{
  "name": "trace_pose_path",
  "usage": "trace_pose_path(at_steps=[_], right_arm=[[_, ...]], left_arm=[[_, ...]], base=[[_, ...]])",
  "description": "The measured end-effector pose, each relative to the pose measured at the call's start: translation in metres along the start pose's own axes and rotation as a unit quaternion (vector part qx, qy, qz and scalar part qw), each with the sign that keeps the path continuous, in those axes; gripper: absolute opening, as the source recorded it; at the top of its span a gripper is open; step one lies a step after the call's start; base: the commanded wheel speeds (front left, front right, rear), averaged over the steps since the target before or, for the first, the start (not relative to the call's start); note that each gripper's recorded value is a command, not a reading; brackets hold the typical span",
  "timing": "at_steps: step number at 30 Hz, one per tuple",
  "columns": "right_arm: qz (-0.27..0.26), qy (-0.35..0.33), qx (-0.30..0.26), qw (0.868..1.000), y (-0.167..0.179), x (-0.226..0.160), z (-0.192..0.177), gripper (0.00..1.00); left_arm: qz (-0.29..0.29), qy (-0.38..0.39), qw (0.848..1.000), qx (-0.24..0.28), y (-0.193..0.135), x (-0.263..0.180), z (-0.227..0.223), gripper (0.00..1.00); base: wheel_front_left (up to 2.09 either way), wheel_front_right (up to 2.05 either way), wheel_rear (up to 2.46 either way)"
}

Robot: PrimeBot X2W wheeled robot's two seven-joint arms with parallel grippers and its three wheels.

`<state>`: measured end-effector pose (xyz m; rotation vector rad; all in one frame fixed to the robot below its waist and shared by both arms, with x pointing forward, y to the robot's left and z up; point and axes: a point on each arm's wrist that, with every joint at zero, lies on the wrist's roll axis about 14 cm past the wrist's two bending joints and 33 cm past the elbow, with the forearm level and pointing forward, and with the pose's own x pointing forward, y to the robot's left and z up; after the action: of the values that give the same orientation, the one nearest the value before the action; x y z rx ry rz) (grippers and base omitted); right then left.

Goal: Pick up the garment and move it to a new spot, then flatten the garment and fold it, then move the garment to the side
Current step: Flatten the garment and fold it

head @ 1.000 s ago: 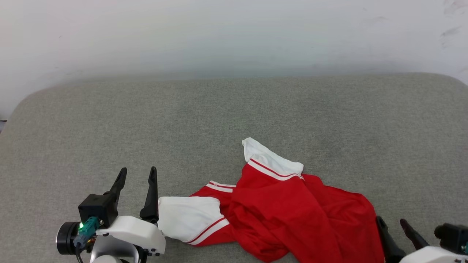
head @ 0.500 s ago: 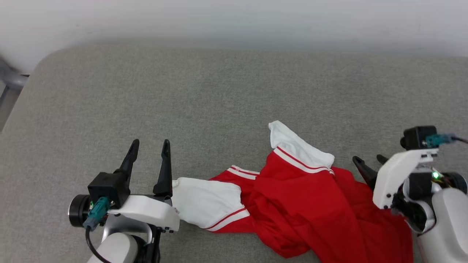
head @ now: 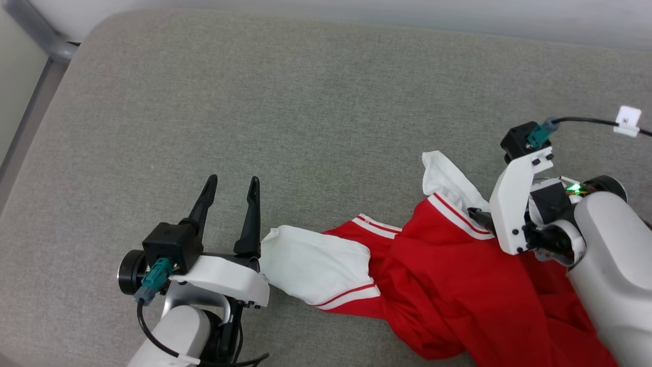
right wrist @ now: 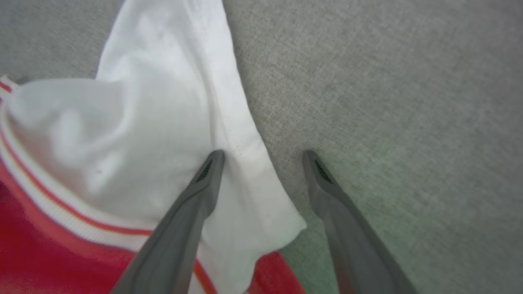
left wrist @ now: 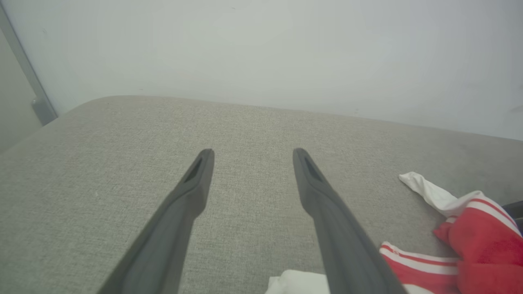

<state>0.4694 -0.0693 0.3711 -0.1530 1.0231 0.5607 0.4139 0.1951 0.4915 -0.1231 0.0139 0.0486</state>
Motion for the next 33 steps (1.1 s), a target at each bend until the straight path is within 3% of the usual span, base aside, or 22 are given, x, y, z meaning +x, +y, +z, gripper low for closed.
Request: trace_pose_path(at_steps=[3, 4, 5, 6, 10, 14, 21, 28, 33], right_arm=[[0.002, 0.053, -0.009, 0.999, 0.000, 0.007, -0.011, 1.00], [0.005, 0.067, -0.006, 0.998, 0.000, 0.008, -0.013, 0.56], [0.008, 0.078, -0.006, 0.997, 0.002, 0.009, -0.015, 0.32], [0.011, 0.081, -0.004, 0.997, 0.003, 0.009, -0.015, 0.00], [0.018, 0.066, 0.002, 0.998, 0.006, 0.006, -0.011, 0.00], [0.009, -0.007, 0.008, 1.000, 0.000, -0.007, 0.013, 0.00], [-0.065, -0.120, 0.045, 0.990, -0.058, -0.064, 0.035, 0.00], [-0.166, -0.142, 0.157, 0.963, -0.127, -0.122, -0.039, 0.00], [-0.191, -0.109, 0.258, 0.941, -0.126, -0.129, -0.121, 0.00]], left_arm=[[0.006, 0.009, 1.000, -0.001, 0.004, -0.001, -0.006, 1.00], [0.009, 0.009, 1.000, -0.001, 0.005, -0.001, -0.007, 1.00], [0.009, 0.008, 1.000, -0.001, 0.006, -0.002, -0.007, 1.00], [0.010, 0.008, 1.000, -0.002, 0.006, -0.002, -0.007, 1.00], [0.013, 0.006, 1.000, -0.001, 0.007, -0.002, -0.006, 1.00], [0.011, 0.005, 1.000, -0.002, 0.006, -0.003, -0.005, 1.00], [-0.013, -0.005, 1.000, -0.003, -0.007, -0.002, 0.001, 1.00], [-0.046, -0.007, 0.999, -0.005, -0.030, 0.001, 0.005, 1.00], [-0.061, -0.006, 0.998, -0.003, -0.039, 0.002, 0.006, 1.00]], base=[[0.00, 0.00, 0.00], [0.00, 0.00, 0.00], [0.00, 0.00, 0.00], [0.00, 0.00, 0.00], [0.00, 0.00, 0.00], [0.00, 0.00, 0.00], [0.00, 0.00, 0.00], [0.00, 0.00, 0.00], [0.00, 0.00, 0.00]])
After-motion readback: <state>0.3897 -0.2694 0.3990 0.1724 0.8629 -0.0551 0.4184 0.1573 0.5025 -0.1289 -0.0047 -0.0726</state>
